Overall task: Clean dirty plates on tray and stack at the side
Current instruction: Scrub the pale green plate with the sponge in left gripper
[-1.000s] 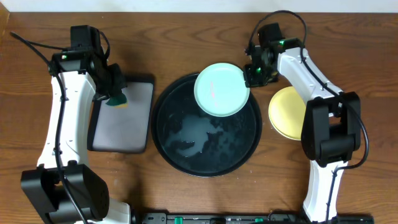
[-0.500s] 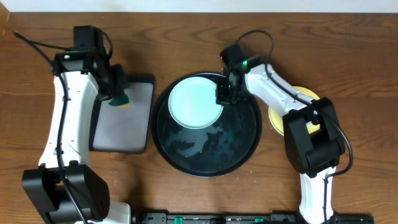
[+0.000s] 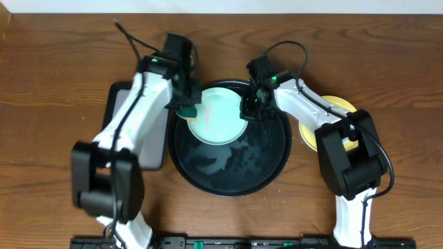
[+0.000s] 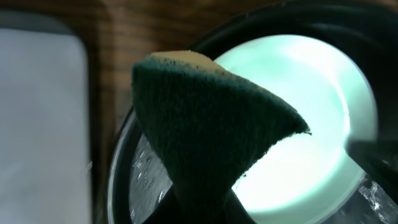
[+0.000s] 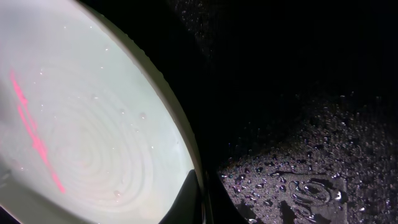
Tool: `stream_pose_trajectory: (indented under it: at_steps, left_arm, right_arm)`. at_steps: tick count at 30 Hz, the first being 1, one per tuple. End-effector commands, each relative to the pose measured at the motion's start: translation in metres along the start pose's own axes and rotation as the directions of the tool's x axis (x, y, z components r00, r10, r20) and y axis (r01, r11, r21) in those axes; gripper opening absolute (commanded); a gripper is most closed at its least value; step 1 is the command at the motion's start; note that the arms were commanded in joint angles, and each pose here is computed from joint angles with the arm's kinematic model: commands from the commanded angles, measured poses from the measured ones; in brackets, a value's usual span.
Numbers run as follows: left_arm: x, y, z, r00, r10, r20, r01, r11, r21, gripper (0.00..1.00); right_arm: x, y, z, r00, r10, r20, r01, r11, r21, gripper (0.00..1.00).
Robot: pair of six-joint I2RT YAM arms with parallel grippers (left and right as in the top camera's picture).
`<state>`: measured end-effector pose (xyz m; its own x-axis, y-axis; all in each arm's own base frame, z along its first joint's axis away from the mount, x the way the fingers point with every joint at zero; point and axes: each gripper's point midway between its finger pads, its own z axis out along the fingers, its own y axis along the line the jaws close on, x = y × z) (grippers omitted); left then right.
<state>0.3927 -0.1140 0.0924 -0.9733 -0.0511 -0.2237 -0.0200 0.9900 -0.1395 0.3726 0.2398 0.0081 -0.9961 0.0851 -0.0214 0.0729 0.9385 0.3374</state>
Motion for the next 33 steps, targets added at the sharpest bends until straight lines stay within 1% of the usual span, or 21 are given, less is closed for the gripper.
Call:
stream_pose_trajectory:
  at_steps: [1,3,6,9,13,16,18,20,22,23,24,27,29,32,33]
  left_arm:
    - [0.006,-0.001,0.040,0.998,0.022,-0.061,-0.023,1.000,-0.019,0.08]
    - [0.010,-0.006,0.060,0.995,0.035,-0.089,-0.037,0.999,-0.019,0.07]
    - [0.018,-0.014,0.077,0.991,0.052,-0.123,-0.055,0.998,-0.015,0.08]
    - [0.030,-0.026,0.088,0.983,0.072,-0.167,-0.069,0.997,0.021,0.07]
    - [0.047,-0.059,0.089,0.970,0.117,-0.211,-0.091,0.987,0.130,0.07]
    - [0.056,-0.081,0.086,0.957,0.187,-0.222,-0.137,0.965,0.225,0.07]
    - [0.056,-0.085,0.086,0.955,0.207,-0.214,-0.155,0.959,0.235,0.07]
    - [0.051,-0.076,0.089,0.961,0.192,-0.198,-0.158,0.972,0.176,0.07]
    - [0.039,-0.050,0.092,0.982,0.108,-0.158,-0.109,0.994,0.004,0.07]
    - [0.032,-0.034,0.091,0.990,0.061,-0.126,-0.074,0.993,-0.096,0.07]
    - [0.028,-0.023,0.088,0.995,0.032,-0.096,-0.048,0.985,-0.167,0.07]
    - [0.014,0.003,0.073,1.000,-0.023,-0.005,0.020,0.947,-0.320,0.07]
    - [0.010,0.005,0.069,0.999,-0.026,0.022,0.032,0.941,-0.337,0.07]
    - [0.016,-0.009,0.075,0.999,-0.035,-0.017,0.030,0.966,-0.257,0.07]
    - [0.022,-0.023,0.077,0.998,-0.038,-0.052,0.028,0.982,-0.187,0.08]
  right_arm:
    - [0.014,-0.004,0.008,0.999,0.013,-0.041,-0.013,1.000,0.016,0.01]
    - [0.014,-0.004,0.008,0.999,0.008,-0.040,-0.007,1.000,0.015,0.01]
    - [0.014,-0.001,0.009,0.999,-0.003,-0.038,0.003,1.000,0.012,0.01]
    - [0.014,-0.001,0.009,0.999,-0.007,-0.033,0.008,1.000,0.017,0.01]
    - [0.014,-0.001,0.009,0.999,-0.011,-0.032,0.012,1.000,0.019,0.01]
    - [0.014,-0.001,0.009,0.999,-0.016,-0.032,0.016,1.000,0.019,0.01]
    - [0.014,-0.001,0.009,0.999,-0.015,-0.032,0.016,1.000,0.019,0.01]
    - [0.014,-0.001,0.009,0.999,-0.016,-0.032,0.016,1.000,0.019,0.01]
    - [0.014,-0.001,0.009,0.999,-0.019,-0.032,0.019,1.000,0.018,0.01]
    - [0.014,-0.001,0.009,0.999,-0.019,-0.032,0.019,1.000,0.018,0.01]
    - [0.014,-0.001,0.009,0.999,-0.019,-0.032,0.019,1.000,0.019,0.01]
    - [0.014,-0.001,0.009,0.999,-0.018,-0.033,0.019,1.000,0.019,0.01]
    - [0.014,-0.001,0.009,0.999,-0.019,-0.032,0.019,1.000,0.019,0.01]
    - [0.014,-0.001,0.009,0.999,-0.019,-0.031,0.019,1.000,0.018,0.01]
    - [0.014,-0.001,0.009,0.999,-0.019,-0.032,0.019,1.000,0.018,0.01]
